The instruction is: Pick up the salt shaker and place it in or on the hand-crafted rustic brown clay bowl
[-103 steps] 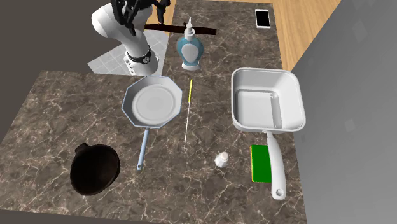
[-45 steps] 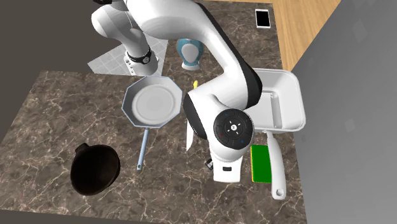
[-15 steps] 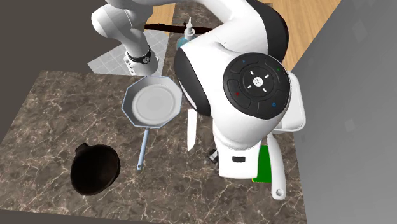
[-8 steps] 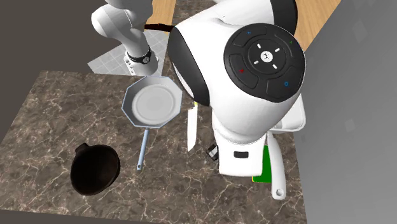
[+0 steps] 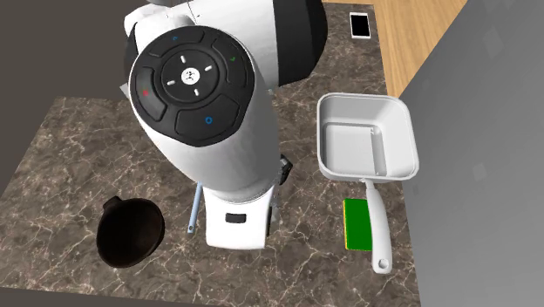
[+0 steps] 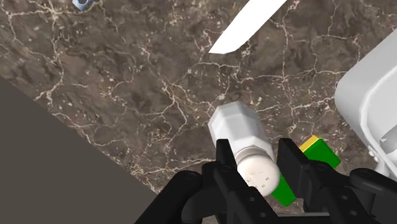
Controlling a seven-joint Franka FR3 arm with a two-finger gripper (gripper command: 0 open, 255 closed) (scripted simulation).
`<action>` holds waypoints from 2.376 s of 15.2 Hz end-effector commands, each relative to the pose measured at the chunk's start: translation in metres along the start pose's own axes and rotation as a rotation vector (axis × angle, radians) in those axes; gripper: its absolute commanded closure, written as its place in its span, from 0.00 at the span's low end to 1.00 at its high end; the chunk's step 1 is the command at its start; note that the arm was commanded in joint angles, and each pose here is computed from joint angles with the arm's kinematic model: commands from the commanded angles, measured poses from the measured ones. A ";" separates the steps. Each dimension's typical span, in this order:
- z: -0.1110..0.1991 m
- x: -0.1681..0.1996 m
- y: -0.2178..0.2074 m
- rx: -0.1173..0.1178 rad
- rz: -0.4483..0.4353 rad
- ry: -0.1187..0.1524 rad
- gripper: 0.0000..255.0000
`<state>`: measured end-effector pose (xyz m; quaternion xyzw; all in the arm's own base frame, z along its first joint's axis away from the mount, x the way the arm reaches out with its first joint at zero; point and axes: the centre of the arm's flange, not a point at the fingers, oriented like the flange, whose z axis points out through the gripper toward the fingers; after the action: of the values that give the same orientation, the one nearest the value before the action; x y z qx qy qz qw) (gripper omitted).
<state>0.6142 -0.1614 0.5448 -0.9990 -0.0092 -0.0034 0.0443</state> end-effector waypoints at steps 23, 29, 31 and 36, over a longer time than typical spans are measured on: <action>-0.051 -0.195 0.245 0.001 -0.001 -0.001 1.00; -0.041 -0.218 0.276 0.001 -0.001 -0.001 1.00; -0.031 -0.218 0.277 0.001 -0.001 -0.001 1.00; -0.004 -0.219 0.280 0.001 -0.001 -0.001 1.00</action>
<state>0.4016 -0.4433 0.5271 -0.9989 -0.0098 -0.0029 0.0449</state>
